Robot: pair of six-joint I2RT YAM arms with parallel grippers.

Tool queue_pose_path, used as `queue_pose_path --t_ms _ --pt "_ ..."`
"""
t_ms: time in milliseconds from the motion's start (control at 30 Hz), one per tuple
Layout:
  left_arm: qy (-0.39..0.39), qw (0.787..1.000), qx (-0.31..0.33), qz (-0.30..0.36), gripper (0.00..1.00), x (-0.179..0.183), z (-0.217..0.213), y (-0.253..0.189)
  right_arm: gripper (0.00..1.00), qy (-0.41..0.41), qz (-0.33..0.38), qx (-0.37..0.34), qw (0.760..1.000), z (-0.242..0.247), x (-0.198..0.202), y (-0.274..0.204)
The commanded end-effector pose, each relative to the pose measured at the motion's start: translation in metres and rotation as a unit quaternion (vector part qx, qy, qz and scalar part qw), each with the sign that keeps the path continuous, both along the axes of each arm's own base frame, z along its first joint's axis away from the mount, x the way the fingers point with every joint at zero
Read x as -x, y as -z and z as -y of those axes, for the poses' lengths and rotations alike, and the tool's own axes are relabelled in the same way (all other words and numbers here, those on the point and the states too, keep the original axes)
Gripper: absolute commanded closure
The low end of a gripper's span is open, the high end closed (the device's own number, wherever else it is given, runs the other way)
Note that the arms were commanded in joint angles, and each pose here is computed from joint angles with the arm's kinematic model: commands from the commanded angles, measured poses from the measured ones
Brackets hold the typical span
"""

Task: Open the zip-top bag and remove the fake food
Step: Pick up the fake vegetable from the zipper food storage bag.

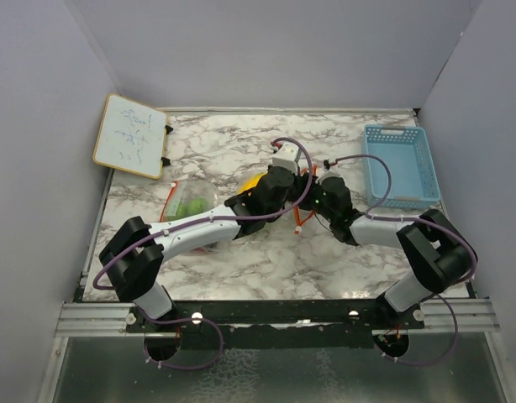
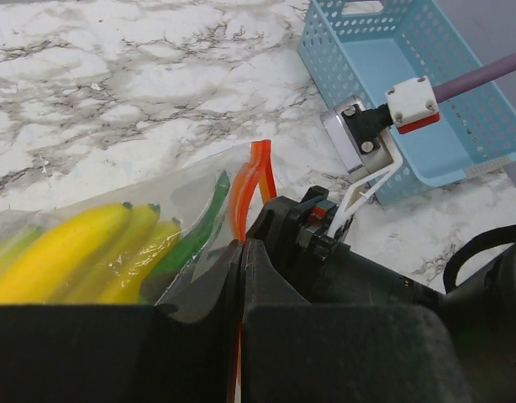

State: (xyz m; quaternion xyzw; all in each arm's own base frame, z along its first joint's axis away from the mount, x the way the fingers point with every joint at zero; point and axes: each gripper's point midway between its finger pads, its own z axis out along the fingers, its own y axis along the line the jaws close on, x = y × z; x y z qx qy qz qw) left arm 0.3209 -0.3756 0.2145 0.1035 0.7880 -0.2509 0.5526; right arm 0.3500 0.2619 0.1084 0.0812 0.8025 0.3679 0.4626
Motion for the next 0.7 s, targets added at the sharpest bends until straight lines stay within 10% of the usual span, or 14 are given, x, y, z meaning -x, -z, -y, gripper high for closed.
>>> queue_pose_path --t_ms 0,233,667 --pt "0.038 0.999 0.020 -0.005 1.00 0.016 0.016 -0.004 0.50 -0.007 0.039 -0.016 0.999 -0.013 -0.019 -0.017" --pt "0.031 0.999 0.010 -0.002 1.00 0.013 0.015 -0.002 0.78 -0.041 0.047 -0.033 0.998 -0.018 -0.006 -0.017" --pt "0.020 1.000 -0.007 -0.012 1.00 0.002 0.014 0.013 0.96 -0.055 0.064 -0.025 0.996 0.009 0.040 -0.034"
